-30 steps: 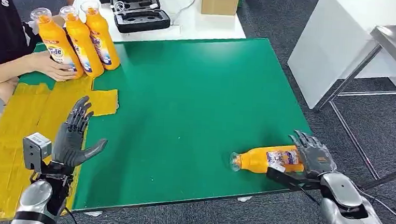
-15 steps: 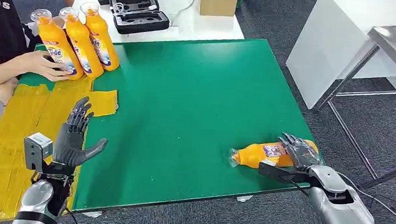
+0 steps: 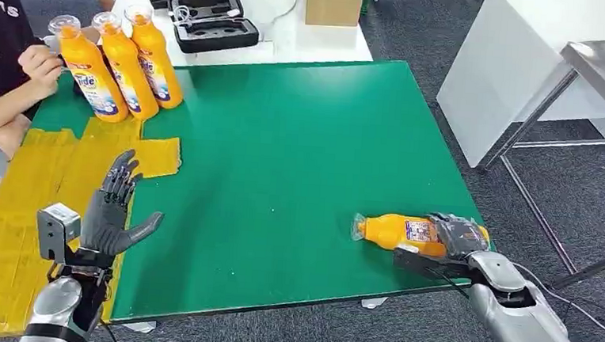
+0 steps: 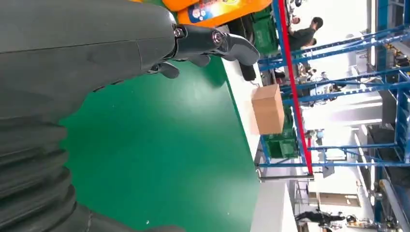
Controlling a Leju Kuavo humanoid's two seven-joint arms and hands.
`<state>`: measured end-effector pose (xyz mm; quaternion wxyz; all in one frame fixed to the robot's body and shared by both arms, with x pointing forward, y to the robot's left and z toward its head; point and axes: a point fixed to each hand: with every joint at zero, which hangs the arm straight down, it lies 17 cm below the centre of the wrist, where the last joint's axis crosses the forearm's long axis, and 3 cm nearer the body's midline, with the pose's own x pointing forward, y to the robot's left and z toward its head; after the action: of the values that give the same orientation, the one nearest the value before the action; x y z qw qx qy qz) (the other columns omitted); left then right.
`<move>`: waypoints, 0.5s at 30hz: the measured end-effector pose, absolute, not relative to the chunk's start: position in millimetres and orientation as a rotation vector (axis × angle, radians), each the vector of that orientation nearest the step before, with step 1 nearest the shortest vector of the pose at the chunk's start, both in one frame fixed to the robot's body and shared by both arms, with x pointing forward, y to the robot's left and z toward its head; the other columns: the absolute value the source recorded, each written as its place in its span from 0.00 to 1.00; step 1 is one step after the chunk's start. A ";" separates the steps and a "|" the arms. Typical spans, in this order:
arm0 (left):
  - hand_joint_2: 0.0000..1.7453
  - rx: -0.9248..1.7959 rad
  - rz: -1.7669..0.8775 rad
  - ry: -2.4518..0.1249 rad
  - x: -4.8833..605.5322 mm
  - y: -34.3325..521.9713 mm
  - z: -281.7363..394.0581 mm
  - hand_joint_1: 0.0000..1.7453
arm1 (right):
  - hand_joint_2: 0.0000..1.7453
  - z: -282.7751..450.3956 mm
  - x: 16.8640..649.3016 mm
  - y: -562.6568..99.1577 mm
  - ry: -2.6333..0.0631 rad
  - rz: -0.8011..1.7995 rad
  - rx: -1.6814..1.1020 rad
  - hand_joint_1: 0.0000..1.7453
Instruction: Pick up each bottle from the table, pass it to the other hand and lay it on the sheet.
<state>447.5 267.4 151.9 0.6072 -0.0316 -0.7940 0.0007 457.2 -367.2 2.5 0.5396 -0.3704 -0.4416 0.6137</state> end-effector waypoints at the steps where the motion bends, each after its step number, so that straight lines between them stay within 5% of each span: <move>1: 1.00 -0.073 0.002 -1.835 447.5 267.4 151.9 0.00 | 1.00 2.7 457.4 -366.4 -1.053 1.458 -0.882 1.00; 15: 1.00 -0.072 0.006 -1.829 447.8 268.1 150.8 0.00 | 1.00 14.5 465.0 -355.9 -1.127 1.429 -0.929 1.00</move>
<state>447.8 268.1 150.8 0.6096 -0.0311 -0.7921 0.0028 465.0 -355.9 14.5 0.5219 -0.3879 -0.4704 0.5966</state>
